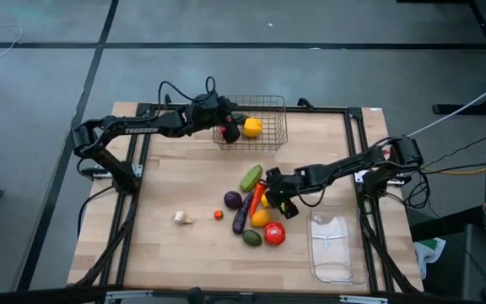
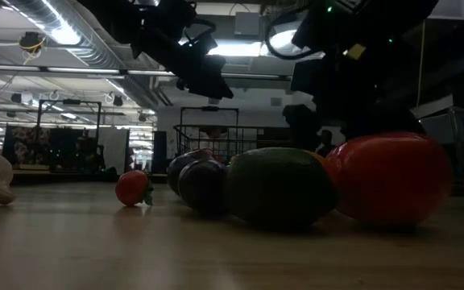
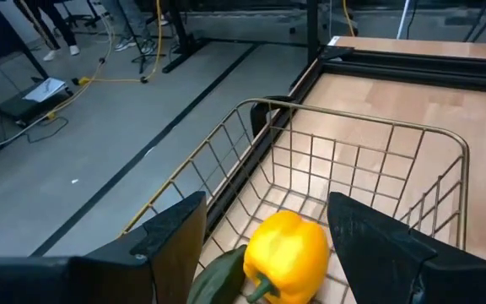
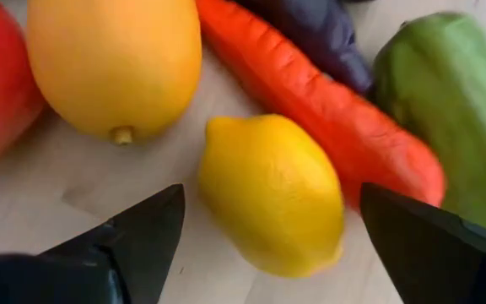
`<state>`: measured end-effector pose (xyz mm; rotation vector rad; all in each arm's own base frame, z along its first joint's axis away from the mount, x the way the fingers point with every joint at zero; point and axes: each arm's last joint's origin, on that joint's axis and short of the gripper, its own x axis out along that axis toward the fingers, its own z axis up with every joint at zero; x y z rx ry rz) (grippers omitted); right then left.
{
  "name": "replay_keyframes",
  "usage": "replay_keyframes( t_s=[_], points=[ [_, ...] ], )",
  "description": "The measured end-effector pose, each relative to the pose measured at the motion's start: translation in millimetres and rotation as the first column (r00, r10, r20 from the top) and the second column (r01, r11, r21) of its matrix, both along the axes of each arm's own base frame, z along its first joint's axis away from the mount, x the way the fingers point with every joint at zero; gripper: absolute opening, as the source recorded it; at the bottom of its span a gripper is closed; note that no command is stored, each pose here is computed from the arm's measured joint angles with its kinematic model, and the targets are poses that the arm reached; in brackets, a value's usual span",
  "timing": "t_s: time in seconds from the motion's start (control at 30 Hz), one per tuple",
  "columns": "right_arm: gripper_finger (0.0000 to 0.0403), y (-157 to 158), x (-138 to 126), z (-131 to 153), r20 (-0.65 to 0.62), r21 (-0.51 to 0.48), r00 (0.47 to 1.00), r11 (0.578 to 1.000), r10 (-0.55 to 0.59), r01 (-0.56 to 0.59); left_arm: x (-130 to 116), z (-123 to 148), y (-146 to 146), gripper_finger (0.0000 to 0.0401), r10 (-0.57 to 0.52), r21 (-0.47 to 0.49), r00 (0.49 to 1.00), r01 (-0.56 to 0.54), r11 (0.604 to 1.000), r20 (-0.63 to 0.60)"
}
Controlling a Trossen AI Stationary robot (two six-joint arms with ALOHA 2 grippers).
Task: Sort produce into baskets
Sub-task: Put the yellow lemon into the transparent bin
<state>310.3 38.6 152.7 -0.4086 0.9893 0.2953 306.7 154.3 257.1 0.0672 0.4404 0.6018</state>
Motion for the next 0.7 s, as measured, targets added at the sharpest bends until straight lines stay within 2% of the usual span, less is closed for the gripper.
replay_keyframes(
  t_s=[0.4,0.53,0.7],
  points=[
    [0.0240,0.9,0.7,-3.5,-0.014,0.023,1.000,1.000,0.012,-0.012,0.0,-0.2,0.2,0.0244,0.001,-0.001,1.000,-0.001,1.000,-0.001],
    [0.0226,0.8,0.4,-2.8,-0.014,0.027,1.000,1.000,0.006,-0.005,0.0,-0.4,0.2,0.0244,0.009,-0.016,1.000,-0.008,1.000,0.010],
    [0.0230,0.9,-0.1,-2.6,-0.021,0.051,0.999,0.998,-0.035,0.036,-0.1,-0.5,0.2,0.0244,0.010,-0.020,1.000,-0.010,1.000,0.011]
  ],
)
